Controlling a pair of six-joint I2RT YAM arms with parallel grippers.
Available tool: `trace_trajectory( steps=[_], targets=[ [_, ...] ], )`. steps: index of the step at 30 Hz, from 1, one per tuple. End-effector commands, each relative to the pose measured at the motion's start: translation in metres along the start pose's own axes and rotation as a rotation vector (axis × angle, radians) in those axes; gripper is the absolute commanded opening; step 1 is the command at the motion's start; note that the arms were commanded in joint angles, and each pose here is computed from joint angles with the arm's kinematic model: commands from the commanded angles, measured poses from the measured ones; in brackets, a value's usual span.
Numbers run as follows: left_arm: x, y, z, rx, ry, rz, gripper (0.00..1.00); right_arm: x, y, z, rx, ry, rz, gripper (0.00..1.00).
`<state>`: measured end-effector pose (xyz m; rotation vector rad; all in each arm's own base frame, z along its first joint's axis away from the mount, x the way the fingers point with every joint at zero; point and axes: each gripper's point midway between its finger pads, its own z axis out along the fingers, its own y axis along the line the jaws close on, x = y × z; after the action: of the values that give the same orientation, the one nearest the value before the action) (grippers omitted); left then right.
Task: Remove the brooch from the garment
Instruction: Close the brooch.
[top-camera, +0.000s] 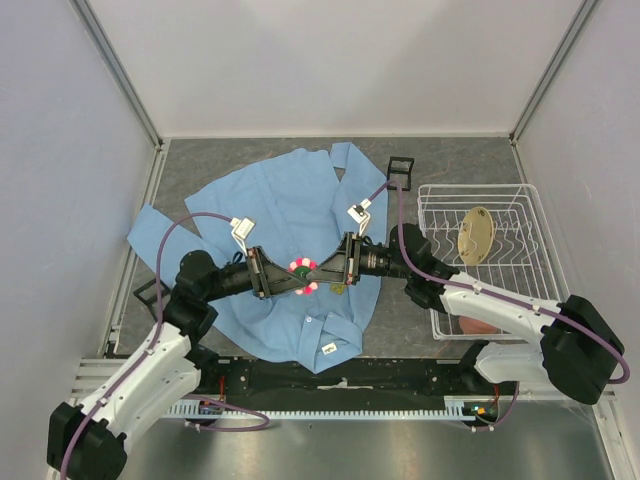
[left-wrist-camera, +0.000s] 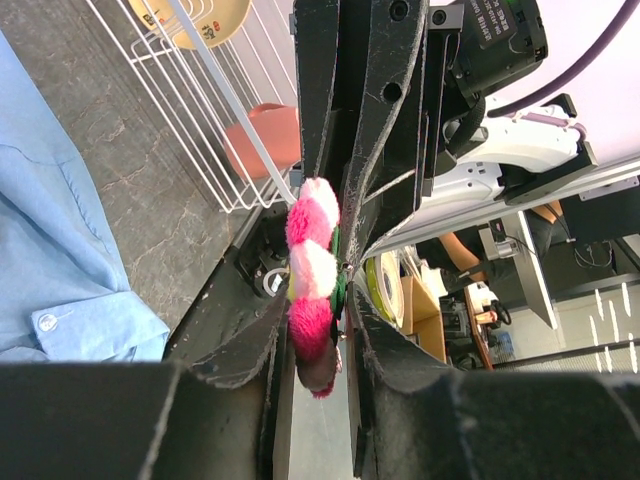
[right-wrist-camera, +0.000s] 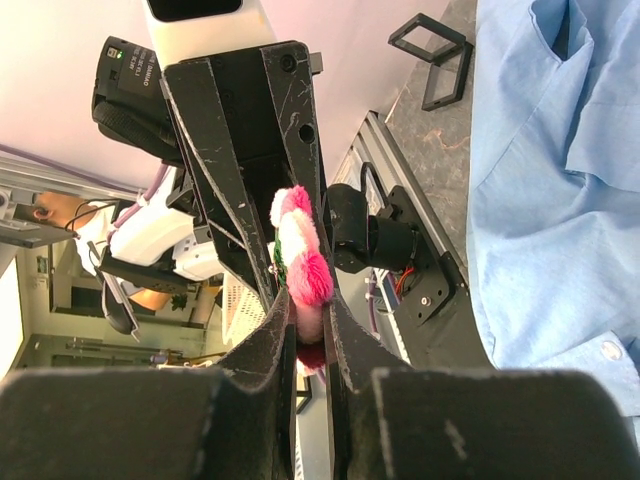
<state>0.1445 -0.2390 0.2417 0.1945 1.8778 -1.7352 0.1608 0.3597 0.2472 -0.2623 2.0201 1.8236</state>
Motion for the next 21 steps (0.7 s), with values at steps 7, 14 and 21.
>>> trace_trajectory(
  steps=[7,14,21],
  targets=[
    [0.008,-0.020,0.002,0.090,0.110,0.059,0.18,-0.004,0.002,0.009,0.028,0.001,-0.058,0.00],
    [0.011,-0.018,0.004,0.097,0.141,0.053,0.15,0.000,0.001,0.009,0.031,0.019,-0.084,0.00],
    [0.014,-0.018,0.004,0.112,0.176,0.066,0.12,0.007,0.001,0.013,0.048,0.062,-0.137,0.00]
  ],
)
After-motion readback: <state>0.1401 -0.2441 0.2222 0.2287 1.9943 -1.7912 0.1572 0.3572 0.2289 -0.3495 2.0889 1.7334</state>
